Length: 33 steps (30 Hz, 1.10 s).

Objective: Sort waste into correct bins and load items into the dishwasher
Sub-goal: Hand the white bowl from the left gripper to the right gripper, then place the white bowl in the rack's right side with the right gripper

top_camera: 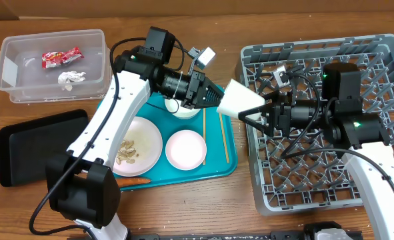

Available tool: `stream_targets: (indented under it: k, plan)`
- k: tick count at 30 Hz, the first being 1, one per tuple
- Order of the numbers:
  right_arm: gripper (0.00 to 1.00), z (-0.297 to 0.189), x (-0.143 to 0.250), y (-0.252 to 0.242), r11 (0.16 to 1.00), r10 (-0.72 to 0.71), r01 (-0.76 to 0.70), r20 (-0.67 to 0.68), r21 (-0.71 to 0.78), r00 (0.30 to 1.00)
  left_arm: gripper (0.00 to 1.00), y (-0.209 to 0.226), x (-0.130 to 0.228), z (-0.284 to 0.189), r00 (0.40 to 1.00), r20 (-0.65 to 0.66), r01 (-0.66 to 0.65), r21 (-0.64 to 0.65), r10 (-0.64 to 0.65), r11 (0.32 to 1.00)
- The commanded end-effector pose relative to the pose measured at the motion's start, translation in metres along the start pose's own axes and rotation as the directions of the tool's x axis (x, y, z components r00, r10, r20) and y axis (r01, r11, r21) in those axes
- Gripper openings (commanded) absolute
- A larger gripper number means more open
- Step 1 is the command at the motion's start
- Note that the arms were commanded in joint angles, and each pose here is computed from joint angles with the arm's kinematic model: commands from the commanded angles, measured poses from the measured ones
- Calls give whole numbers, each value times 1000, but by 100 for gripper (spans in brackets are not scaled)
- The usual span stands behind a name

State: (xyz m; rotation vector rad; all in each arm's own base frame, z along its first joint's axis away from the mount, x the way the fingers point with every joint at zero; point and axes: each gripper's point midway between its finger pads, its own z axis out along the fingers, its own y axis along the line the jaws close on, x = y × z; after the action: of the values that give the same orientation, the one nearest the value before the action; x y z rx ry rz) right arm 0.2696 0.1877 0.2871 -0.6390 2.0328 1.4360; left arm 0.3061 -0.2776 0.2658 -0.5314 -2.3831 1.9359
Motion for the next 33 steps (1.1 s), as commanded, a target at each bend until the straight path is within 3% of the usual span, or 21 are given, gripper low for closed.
stream_targets:
  k: [1,5,11,18,22,26,33]
  plan:
    - [64,-2,-10,10,998,-53,53,17,-20,998,6,-4,-2,-1,1000,12,-18,-49,19,999]
    - [59,-2,-14,10,997,-77,77,27,-17,997,12,0,-2,-1,1000,15,-17,-71,18,997]
    - [51,-3,-16,-15,990,-61,56,32,129,998,46,25,-3,-6,999,37,13,-214,-5,977]
    - [48,-23,-13,-68,892,39,-65,67,446,997,52,76,-8,-56,987,149,127,-482,-61,867]
    - [48,-66,-7,-100,718,150,-204,138,665,979,52,96,-2,-105,965,245,226,-599,-92,769]
    - [48,-126,-4,-112,521,221,-322,239,791,946,53,106,7,-153,936,339,314,-675,-97,668]
    - [48,-236,35,-124,140,324,-543,479,828,815,53,108,18,-209,893,447,400,-737,-50,545]
